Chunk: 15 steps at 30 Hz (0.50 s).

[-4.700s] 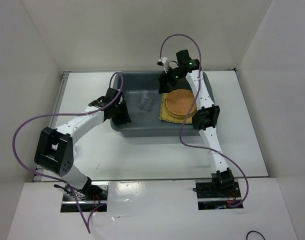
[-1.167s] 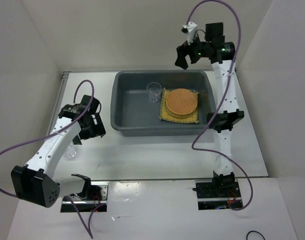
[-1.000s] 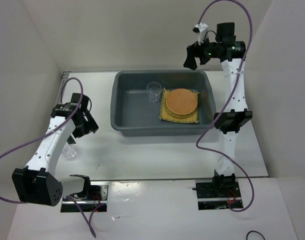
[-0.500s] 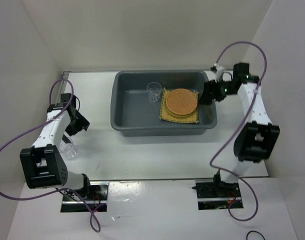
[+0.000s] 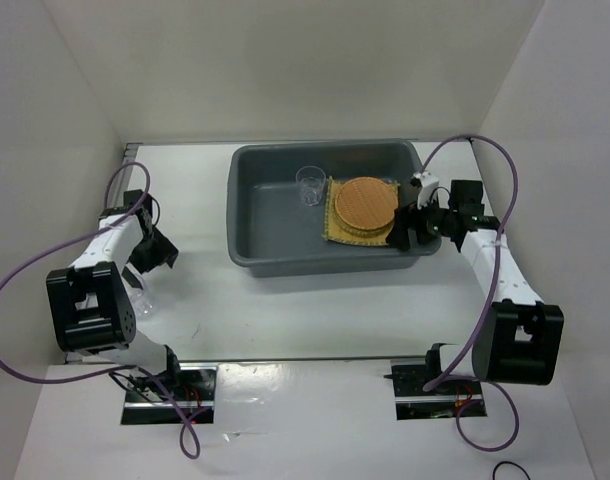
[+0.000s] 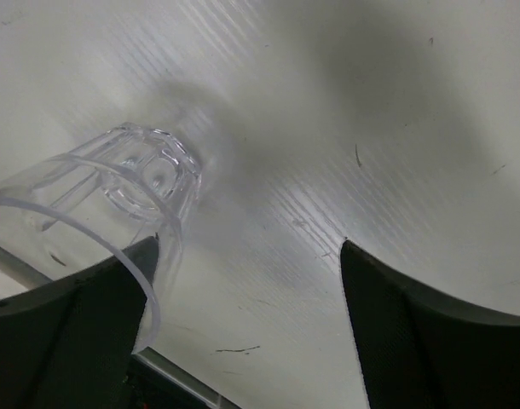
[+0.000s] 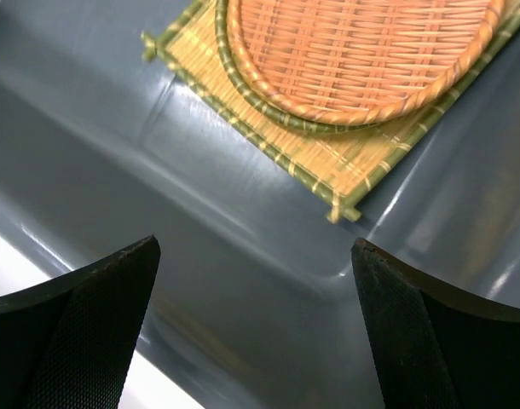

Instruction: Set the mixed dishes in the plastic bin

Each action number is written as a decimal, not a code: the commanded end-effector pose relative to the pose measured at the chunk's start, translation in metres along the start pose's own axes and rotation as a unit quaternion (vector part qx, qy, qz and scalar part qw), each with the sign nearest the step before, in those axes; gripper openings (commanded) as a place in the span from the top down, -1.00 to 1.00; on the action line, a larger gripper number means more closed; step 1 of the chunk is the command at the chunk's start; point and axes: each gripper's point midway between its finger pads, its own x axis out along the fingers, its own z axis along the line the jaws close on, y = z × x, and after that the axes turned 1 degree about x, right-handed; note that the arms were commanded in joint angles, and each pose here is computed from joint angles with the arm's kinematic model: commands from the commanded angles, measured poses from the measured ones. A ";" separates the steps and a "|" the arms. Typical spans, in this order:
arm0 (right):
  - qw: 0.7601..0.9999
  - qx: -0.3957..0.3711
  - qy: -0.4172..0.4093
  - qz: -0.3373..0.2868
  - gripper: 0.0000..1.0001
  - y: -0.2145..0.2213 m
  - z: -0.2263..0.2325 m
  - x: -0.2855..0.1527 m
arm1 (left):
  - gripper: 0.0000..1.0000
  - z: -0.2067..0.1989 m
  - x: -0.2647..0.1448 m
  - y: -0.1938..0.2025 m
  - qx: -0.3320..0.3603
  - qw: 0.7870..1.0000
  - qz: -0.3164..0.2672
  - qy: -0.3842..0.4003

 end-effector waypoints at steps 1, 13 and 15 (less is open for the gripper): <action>0.997 0.054 0.047 -0.019 -0.95 0.005 -0.011 -0.002 | -0.87 -0.003 0.006 0.000 0.012 1.000 0.003 0.004; 0.996 0.039 0.075 -0.032 -0.95 0.007 -0.021 0.000 | 1.00 -0.018 -0.059 -0.052 0.000 0.993 -0.094 0.075; 0.997 0.041 0.054 -0.033 -0.95 0.009 -0.014 0.002 | 1.00 -0.051 -0.129 -0.079 -0.008 0.967 -0.163 0.197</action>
